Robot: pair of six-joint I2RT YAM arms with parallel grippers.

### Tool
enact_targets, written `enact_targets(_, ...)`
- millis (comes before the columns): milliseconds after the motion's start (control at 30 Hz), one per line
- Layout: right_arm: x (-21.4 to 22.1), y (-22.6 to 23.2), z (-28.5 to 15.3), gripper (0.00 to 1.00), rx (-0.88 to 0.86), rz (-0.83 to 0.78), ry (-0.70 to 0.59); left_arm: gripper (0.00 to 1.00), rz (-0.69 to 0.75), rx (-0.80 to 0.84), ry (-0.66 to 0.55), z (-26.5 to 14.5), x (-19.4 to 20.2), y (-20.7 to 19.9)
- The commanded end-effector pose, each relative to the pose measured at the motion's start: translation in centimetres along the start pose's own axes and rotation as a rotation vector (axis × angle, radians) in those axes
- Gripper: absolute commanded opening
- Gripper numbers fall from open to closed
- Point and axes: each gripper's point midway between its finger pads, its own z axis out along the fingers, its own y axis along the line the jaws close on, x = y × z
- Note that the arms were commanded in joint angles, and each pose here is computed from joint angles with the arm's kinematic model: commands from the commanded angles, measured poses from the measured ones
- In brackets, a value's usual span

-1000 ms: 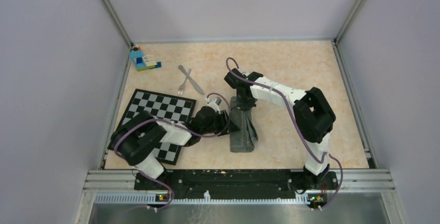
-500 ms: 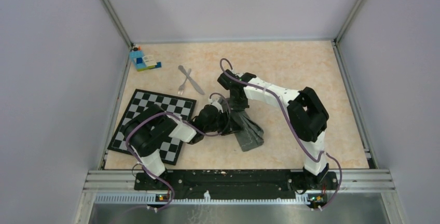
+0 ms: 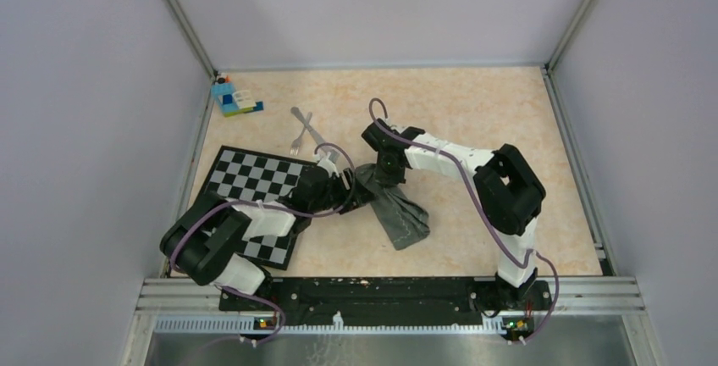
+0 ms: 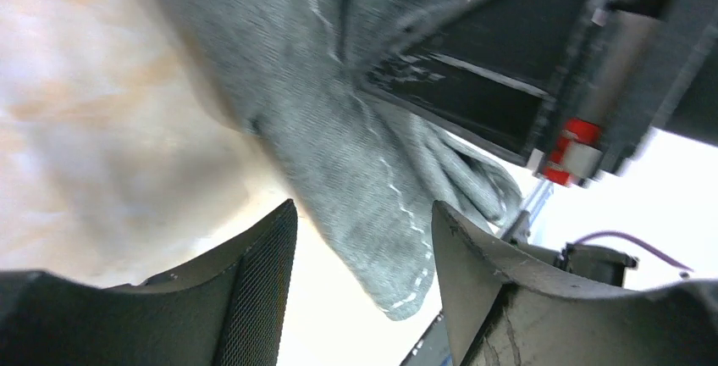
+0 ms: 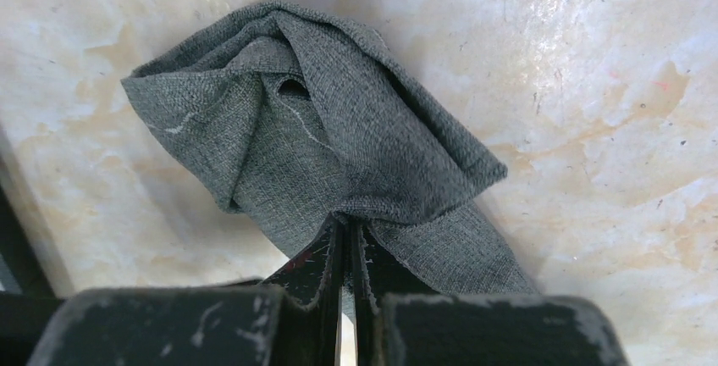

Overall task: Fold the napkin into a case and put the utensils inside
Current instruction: Fold the 2/3-rectangle-folded napkin at the center of the board.

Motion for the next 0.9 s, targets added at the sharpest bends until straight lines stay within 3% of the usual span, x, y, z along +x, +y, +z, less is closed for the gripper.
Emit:
enact_targets(0, -1.6, 1.8, -2.3, 0.0, -0.096, 0.064, -0.048, 0.65, 0.015, -0.083, 0.012, 0.4, -0.8, 2.5)
enact_targets(67, -1.6, 1.9, -2.4, 0.0, -0.103, 0.078, -0.046, 0.64, 0.014, -0.097, 0.046, 1.4, -0.6, 3.0)
enact_targets(233, -1.4, 3.0, -2.9, 0.0, -0.157, 0.134, -0.023, 0.49, -0.002, -0.131, 0.065, 3.1, -0.6, 4.2)
enact_targets(533, 0.3, 6.0, -2.2, 0.0, -0.355, 0.354, 0.05, 0.32, -0.004, -0.16, 0.079, 3.7, -0.8, 4.5)
enact_targets(867, -0.7, 5.9, -2.4, 0.0, -0.453, 0.558, 0.007, 0.27, -0.001, -0.172, 0.073, 2.9, -0.6, 4.7)
